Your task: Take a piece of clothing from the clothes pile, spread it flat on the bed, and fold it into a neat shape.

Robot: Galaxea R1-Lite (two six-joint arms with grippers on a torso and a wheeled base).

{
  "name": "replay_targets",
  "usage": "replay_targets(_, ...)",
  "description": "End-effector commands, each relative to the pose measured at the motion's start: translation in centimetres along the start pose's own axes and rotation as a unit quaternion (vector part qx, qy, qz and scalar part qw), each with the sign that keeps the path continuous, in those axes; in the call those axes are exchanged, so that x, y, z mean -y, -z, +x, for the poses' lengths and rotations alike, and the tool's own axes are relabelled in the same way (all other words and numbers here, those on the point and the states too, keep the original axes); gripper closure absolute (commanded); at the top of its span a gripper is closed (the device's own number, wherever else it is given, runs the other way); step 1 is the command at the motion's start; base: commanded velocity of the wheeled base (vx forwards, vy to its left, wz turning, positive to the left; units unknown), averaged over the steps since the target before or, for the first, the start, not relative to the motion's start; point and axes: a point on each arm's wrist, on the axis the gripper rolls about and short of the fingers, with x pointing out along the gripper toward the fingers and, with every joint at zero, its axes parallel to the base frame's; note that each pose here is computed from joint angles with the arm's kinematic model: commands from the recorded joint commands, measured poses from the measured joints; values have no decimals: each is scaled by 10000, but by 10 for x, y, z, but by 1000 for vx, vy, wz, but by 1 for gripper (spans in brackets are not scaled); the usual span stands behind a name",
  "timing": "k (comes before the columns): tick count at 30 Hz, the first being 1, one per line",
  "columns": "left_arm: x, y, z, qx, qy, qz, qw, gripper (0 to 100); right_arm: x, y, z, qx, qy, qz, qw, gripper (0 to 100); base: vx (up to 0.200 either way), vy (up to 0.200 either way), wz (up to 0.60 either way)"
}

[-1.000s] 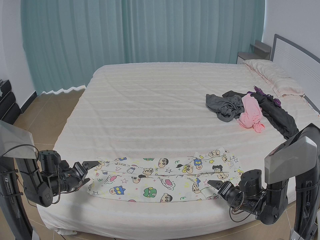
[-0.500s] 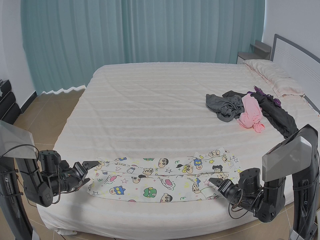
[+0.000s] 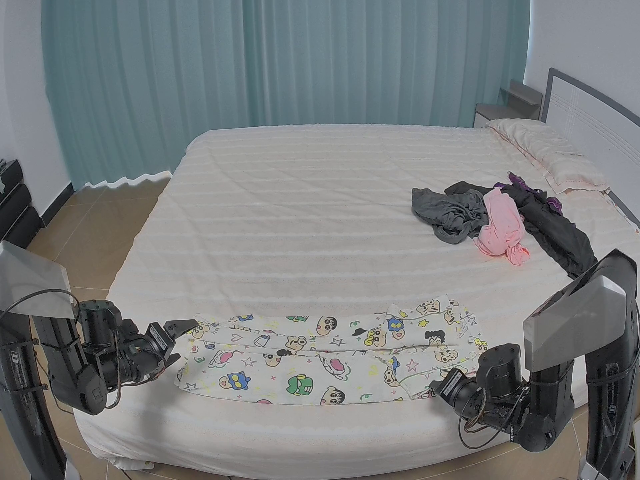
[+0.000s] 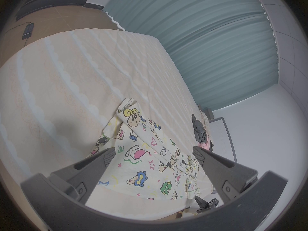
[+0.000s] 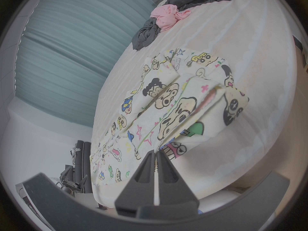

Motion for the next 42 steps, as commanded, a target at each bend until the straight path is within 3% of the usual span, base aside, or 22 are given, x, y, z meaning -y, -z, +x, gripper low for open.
replay_targets(1, -1, 0, 1, -8, -14, -9, 10000, 0, -12, 1, -13, -8, -265, -86, 9996, 100, 0, 0, 0)
replay_targets(15, -1, 0, 1, -8, -14, -9, 10000, 0, -8, 9, -21, -169, -134, -214, 9995, 100, 0, 0, 0)
replay_targets(16, -1, 0, 1, -8, -14, -9, 10000, 0, -7, 10, -21, -205, -120, -232, 9994, 0, 0, 0, 0)
replay_targets(22, -1, 0, 1, -3, -9, -5, 10000, 0, -5, 20, -30, -423, -51, -409, 9983, 0, 0, 0, 0)
replay_targets(28, -1, 0, 1, -3, -9, -5, 10000, 0, -15, 8, -37, -174, -324, -532, 9979, 0, 0, 0, 0)
replay_targets(33, -1, 0, 1, -3, -9, -5, 10000, 0, -25, -9, -15, 76, -650, -506, 9966, 0, 0, 0, 0)
replay_targets(42, -2, 0, 2, -12, -20, -12, 10000, 0, -23, -1, 21, -325, -856, -660, 9936, 0, 0, 0, 0)
